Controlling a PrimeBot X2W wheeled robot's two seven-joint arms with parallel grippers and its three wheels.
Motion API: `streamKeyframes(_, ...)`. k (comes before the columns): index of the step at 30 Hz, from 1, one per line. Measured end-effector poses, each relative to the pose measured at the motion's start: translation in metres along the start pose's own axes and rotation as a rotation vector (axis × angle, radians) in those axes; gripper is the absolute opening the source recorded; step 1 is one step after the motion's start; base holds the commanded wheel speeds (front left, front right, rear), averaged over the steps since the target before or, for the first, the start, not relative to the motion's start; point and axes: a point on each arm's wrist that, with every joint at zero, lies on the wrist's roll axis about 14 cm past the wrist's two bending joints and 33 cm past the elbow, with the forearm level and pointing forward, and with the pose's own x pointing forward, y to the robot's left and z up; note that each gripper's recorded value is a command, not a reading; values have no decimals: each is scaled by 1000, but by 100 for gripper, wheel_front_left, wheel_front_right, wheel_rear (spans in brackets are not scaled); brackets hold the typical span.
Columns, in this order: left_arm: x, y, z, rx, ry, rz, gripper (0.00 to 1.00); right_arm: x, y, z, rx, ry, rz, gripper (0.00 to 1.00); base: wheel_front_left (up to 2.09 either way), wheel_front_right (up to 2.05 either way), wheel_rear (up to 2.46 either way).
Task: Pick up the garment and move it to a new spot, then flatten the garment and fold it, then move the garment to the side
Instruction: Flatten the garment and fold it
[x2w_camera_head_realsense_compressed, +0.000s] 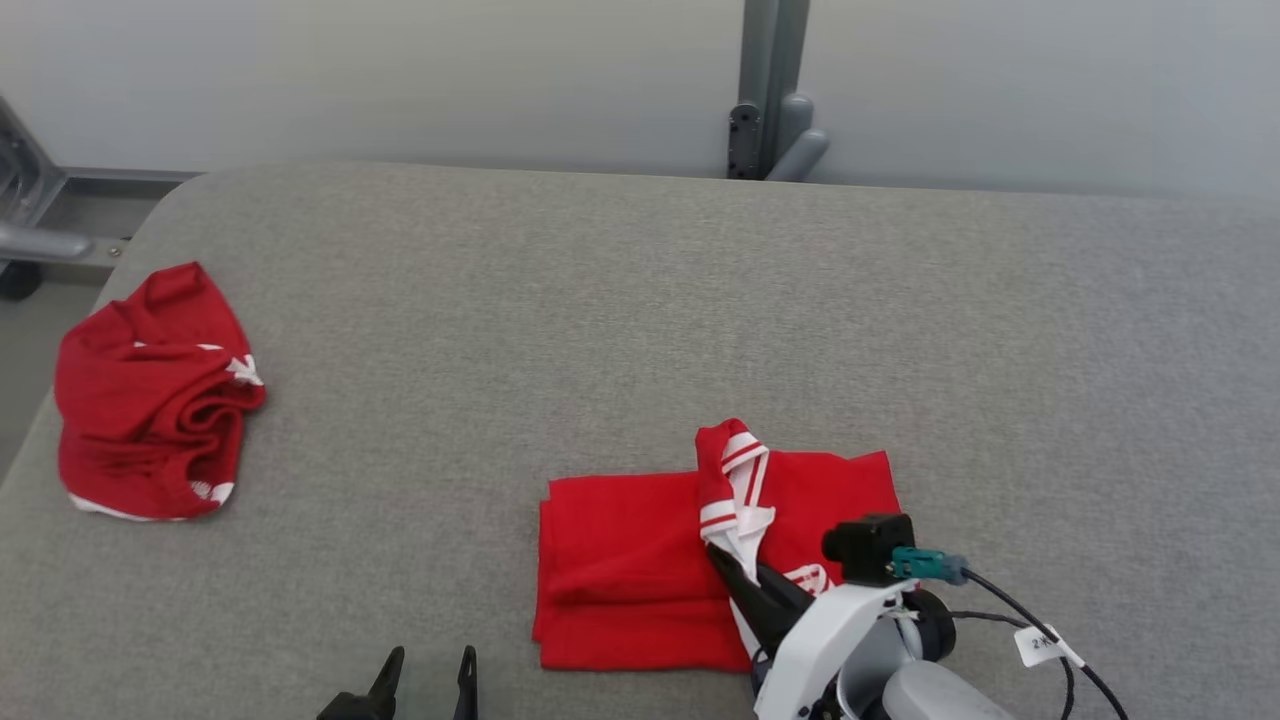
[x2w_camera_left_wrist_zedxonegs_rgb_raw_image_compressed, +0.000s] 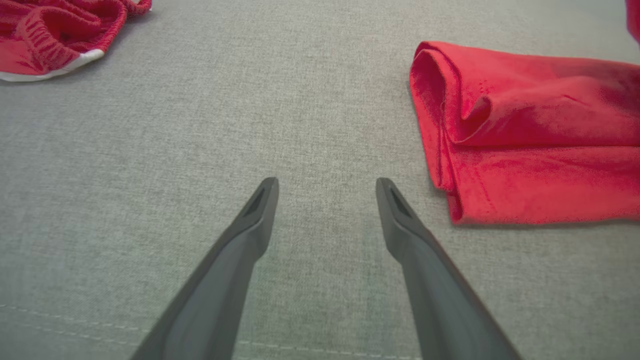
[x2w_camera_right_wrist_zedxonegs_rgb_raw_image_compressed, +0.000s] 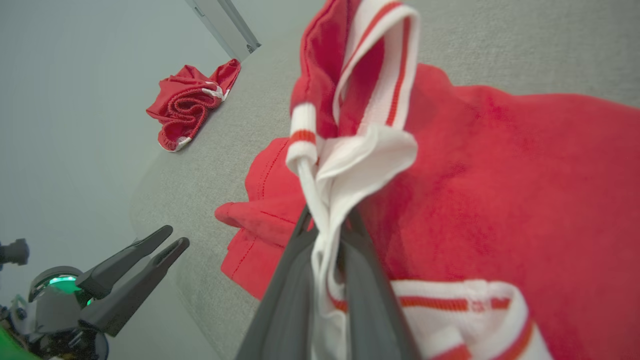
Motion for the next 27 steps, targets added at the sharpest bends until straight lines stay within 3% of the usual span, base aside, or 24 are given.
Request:
streamKeyframes(9, -25, 33, -7, -33, -2, 122, 100, 40, 36, -20, -40, 89, 124, 0, 0, 0, 0)
streamKeyframes(11, -32, 41, -9, -42, -4, 153, 100, 47, 42, -22, -41, 97, 142, 10, 0, 0, 0)
streamKeyframes(13, -37, 47, -10, -51, -6, 181, 100, 52, 48, -23, -36, 95, 160, 57, 0, 0, 0)
streamKeyframes(14, -40, 50, -11, -54, -7, 192, 100, 55, 51, -22, -30, 89, 171, 100, 0, 0, 0)
streamKeyframes(21, -40, 56, -8, -60, -17, 217, 100, 63, 43, 3, -7, -17, 142, 100, 0, 0, 0)
streamKeyframes(27, -27, 49, 4, -43, -43, 184, 100, 43, -16, 57, -95, -185, -16, 100, 0, 0, 0)
